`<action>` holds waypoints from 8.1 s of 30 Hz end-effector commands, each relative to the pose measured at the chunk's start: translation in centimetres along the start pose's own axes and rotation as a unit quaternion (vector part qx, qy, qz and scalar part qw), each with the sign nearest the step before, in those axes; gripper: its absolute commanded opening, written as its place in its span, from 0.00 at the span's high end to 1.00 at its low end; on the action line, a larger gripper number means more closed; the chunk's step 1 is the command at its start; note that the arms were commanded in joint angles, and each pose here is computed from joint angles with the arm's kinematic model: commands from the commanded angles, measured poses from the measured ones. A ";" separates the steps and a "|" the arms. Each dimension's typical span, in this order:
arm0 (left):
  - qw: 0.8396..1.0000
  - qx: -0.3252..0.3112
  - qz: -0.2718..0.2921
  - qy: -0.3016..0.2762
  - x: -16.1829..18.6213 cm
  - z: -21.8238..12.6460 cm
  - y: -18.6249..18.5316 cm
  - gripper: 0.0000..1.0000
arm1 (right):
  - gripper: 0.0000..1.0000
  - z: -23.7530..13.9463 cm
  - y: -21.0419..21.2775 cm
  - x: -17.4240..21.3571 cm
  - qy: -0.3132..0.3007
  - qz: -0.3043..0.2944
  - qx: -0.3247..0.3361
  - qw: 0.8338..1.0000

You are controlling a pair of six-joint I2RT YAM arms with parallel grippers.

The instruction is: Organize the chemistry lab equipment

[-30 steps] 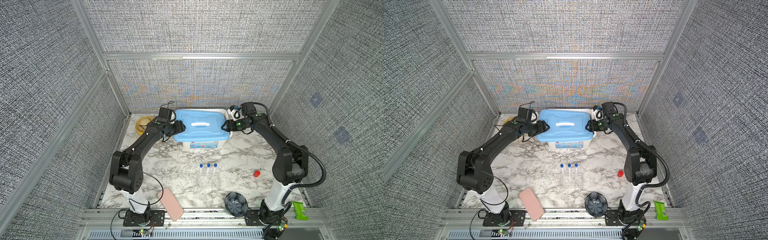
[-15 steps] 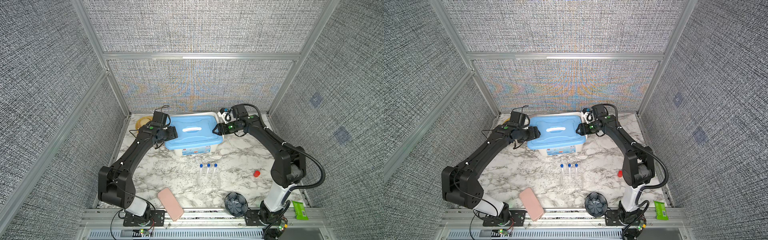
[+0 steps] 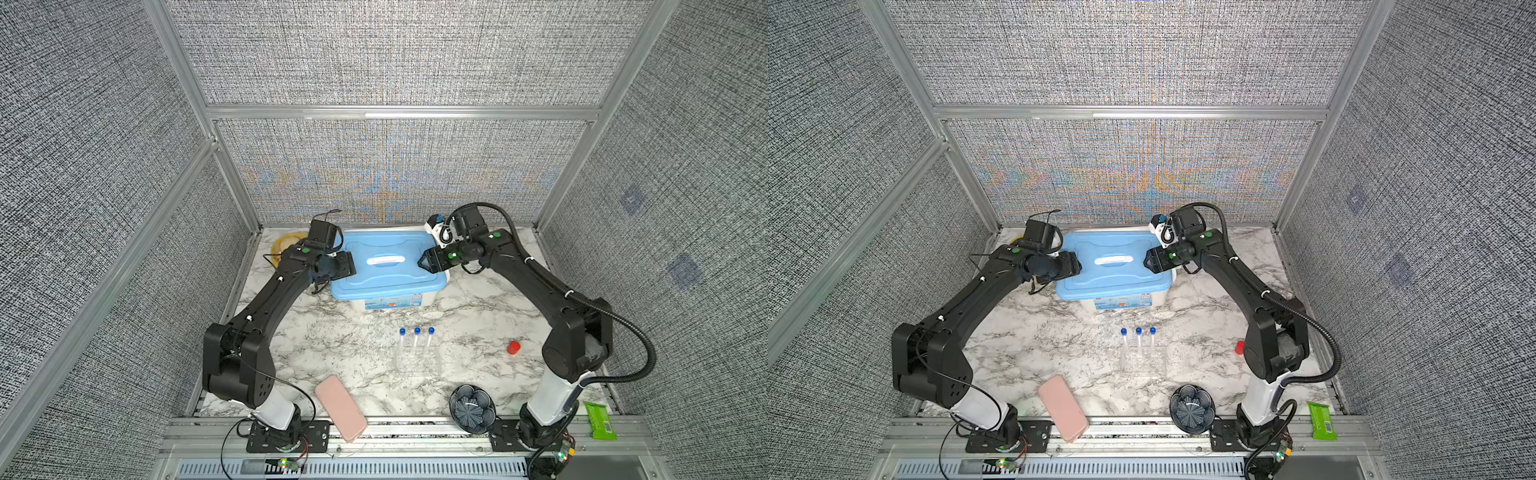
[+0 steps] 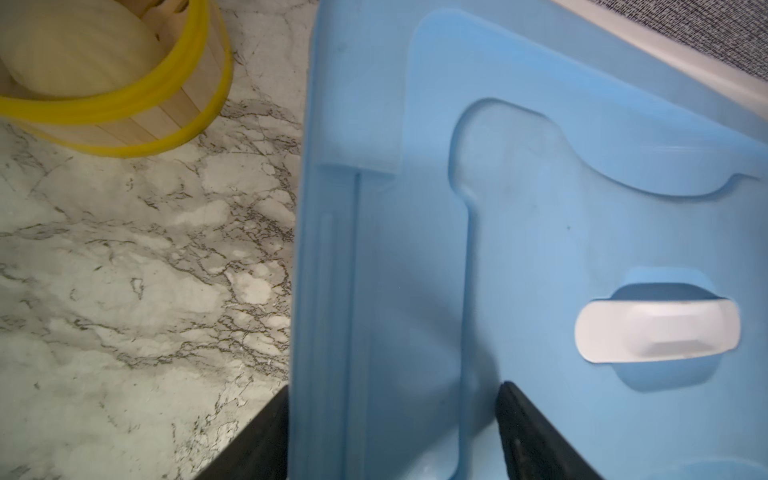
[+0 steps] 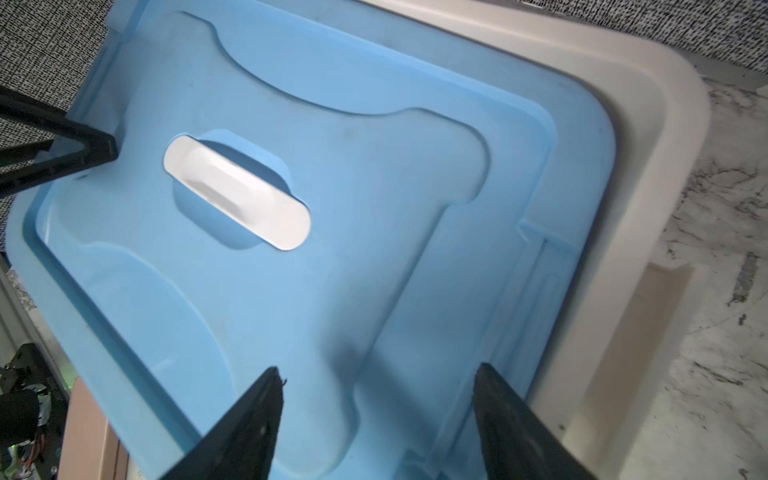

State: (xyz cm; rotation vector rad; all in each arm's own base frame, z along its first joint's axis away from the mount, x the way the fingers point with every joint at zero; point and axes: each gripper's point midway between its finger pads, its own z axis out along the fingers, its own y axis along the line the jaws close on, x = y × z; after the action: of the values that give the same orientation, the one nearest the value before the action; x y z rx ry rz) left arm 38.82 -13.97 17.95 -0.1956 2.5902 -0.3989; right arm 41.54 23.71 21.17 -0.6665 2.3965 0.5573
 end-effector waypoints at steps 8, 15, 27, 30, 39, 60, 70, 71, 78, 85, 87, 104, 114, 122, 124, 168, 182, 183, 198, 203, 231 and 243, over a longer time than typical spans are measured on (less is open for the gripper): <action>0.999 -0.029 -0.027 -0.012 0.4 -1.4 2.4 0.05 | 0.27 -0.8 -0.4 -0.1 -0.004 0.010 0.024 1.000; 0.999 -0.015 -0.043 -0.005 1.0 -1.1 2.6 0.19 | 0.27 -0.6 -0.9 1.0 0.015 0.043 0.042 0.998; 0.993 0.098 -0.060 0.012 0.9 -0.2 -1.3 0.44 | 0.29 -0.2 0.6 0.7 0.005 0.071 -0.005 0.997; 0.992 0.114 -0.058 0.008 0.7 -0.3 -1.9 0.47 | 0.29 -0.6 0.9 0.1 -0.009 0.072 -0.014 0.997; 0.987 0.148 -0.058 0.001 0.0 -0.4 -3.2 0.48 | 0.29 -2.3 1.3 -1.6 -0.062 0.078 -0.033 0.995; 0.987 0.145 -0.070 -0.004 -1.5 -1.1 -3.8 0.48 | 0.30 -2.6 -2.0 -2.2 -0.078 0.090 0.006 0.993; 0.987 0.156 -0.042 -0.017 -3.4 0.1 -5.2 0.48 | 0.30 -3.2 -2.4 -2.5 -0.090 0.082 0.015 0.992; 0.987 0.155 -0.038 -0.016 -3.6 0.4 -5.3 0.48 | 0.30 -3.3 -2.6 -2.4 -0.092 0.082 0.020 0.992; 0.990 0.134 -0.032 0.003 -3.4 2.2 -4.7 0.48 | 0.30 -3.1 -3.4 -1.7 -0.088 0.087 0.027 0.992; 0.994 0.103 -0.026 0.014 -2.6 2.8 -3.4 0.46 | 0.30 -2.6 -3.9 -0.4 -0.074 0.089 0.035 0.993; 0.995 0.095 -0.026 0.015 -2.4 2.9 -3.1 0.43 | 0.30 -2.6 -4.0 -0.4 -0.072 0.088 0.040 0.993; 0.997 0.021 -0.022 -0.068 -5.4 -1.2 -0.5 0.19 | 0.23 -5.1 -9.2 -0.9 -0.076 0.097 0.158 0.980; 0.996 0.076 -0.034 -0.018 -5.4 3.2 -2.0 0.17 | 0.01 -4.4 -12.3 -0.3 -0.144 0.233 0.018 0.962; 0.994 0.090 -0.064 0.005 -4.7 4.2 -2.1 0.18 | 0.01 -3.0 -10.6 -0.8 -0.155 0.257 -0.093 0.949; 0.994 0.084 -0.065 0.010 -4.5 4.6 -1.8 0.18 | 0.01 -3.0 -10.8 -1.2 -0.162 0.263 -0.100 0.946; 0.987 0.087 -0.127 0.052 -1.2 5.3 -0.1 0.25 | 0.39 3.1 -5.5 2.0 0.024 0.145 0.051 0.988; 0.987 0.109 -0.116 0.025 -2.4 3.2 -1.0 0.25 | 0.49 2.9 -7.0 2.8 0.046 0.081 0.149 0.984; 0.987 0.112 -0.111 0.020 -2.5 2.7 -1.1 0.25 | 0.49 2.8 -6.9 2.7 0.045 0.075 0.148 0.985; 0.990 0.132 -0.052 -0.013 -3.4 0.1 -2.0 0.52 | 0.48 3.6 -6.3 2.7 0.052 0.079 0.130 0.987; 0.989 0.144 -0.032 -0.004 -3.0 0.4 -2.4 0.52 | 0.48 4.1 -5.9 2.8 0.051 0.074 0.117 0.989; 0.984 0.128 0.118 -0.021 -3.0 0.4 -6.1 0.61 | 0.48 6.1 0.1 0.7 0.023 0.025 0.026 0.999; 0.990 0.071 0.087 -0.080 -4.5 -2.0 -4.0 0.33 | 0.44 4.1 -2.8 0.6 -0.014 0.051 0.114 0.992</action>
State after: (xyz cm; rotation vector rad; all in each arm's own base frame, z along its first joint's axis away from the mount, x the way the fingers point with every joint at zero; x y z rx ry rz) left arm 40.65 -14.41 19.84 0.0285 2.5241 -0.3547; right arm 47.27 22.44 19.34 -0.3634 2.3275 0.2470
